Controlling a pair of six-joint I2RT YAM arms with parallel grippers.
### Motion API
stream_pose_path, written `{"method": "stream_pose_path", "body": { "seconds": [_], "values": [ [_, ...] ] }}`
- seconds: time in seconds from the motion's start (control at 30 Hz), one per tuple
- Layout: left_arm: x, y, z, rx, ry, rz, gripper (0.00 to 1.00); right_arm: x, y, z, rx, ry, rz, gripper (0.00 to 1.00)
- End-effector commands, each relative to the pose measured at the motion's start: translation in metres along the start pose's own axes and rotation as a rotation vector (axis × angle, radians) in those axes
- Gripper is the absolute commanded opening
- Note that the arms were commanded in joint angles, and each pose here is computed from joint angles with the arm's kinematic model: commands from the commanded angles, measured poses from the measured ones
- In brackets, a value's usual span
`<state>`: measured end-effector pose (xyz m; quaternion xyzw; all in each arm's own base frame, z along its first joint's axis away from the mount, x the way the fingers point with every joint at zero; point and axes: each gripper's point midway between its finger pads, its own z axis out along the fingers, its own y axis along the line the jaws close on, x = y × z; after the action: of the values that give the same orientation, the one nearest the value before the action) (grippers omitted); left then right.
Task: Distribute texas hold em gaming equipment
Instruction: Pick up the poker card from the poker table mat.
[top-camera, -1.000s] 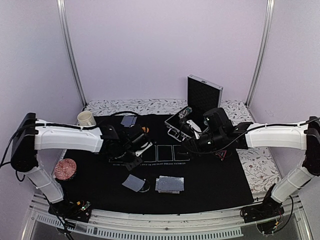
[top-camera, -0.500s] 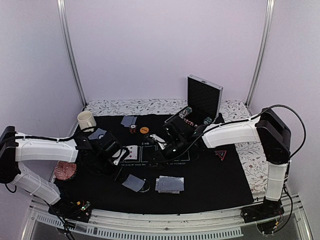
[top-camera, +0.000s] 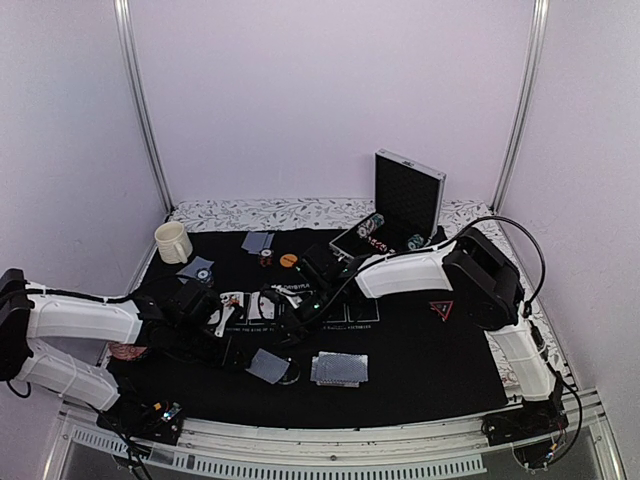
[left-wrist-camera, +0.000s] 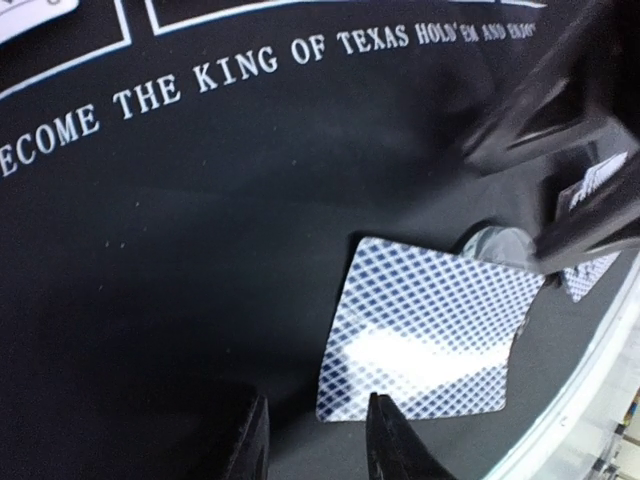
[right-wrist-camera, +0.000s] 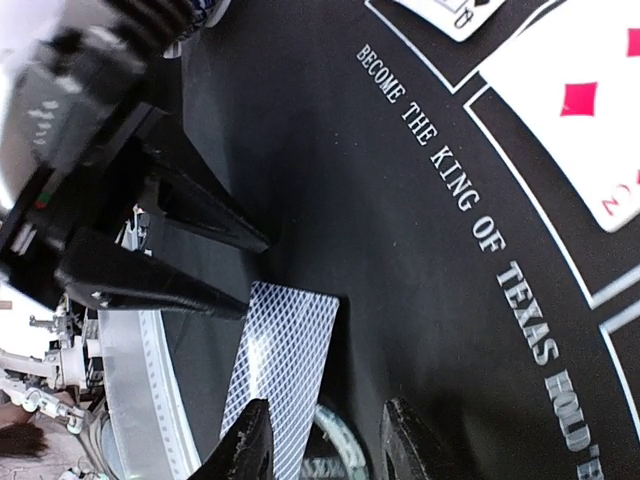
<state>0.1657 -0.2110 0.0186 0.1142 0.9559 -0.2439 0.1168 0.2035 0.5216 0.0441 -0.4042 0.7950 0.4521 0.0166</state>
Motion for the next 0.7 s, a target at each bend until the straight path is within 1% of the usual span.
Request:
{"method": "stream_pose_path", "body": {
  "seconds": [0.0, 0.17, 0.33, 0.53, 0.67],
  "values": [
    [0.0, -0.004, 0.006, 0.053, -0.006, -0.015, 0.35, 0.019, -0.001, 0.026, -0.066, 0.096, 0.022, 0.38],
    [-0.001, -0.003, 0.008, 0.057, 0.0, -0.009, 0.35, 0.028, 0.003, 0.035, -0.119, 0.133, 0.028, 0.36],
    [-0.003, -0.004, 0.008, 0.061, 0.001, -0.005, 0.34, 0.028, 0.004, 0.038, -0.127, 0.139, 0.022, 0.29],
    [-0.004, -0.005, 0.008, 0.074, 0.001, -0.008, 0.34, 0.026, 0.004, 0.042, -0.135, 0.14, 0.015, 0.28],
    [-0.005, -0.006, 0.009, 0.082, -0.002, -0.01, 0.33, 0.027, 0.002, 0.045, -0.144, 0.148, 0.024, 0.18]
  ]
}}
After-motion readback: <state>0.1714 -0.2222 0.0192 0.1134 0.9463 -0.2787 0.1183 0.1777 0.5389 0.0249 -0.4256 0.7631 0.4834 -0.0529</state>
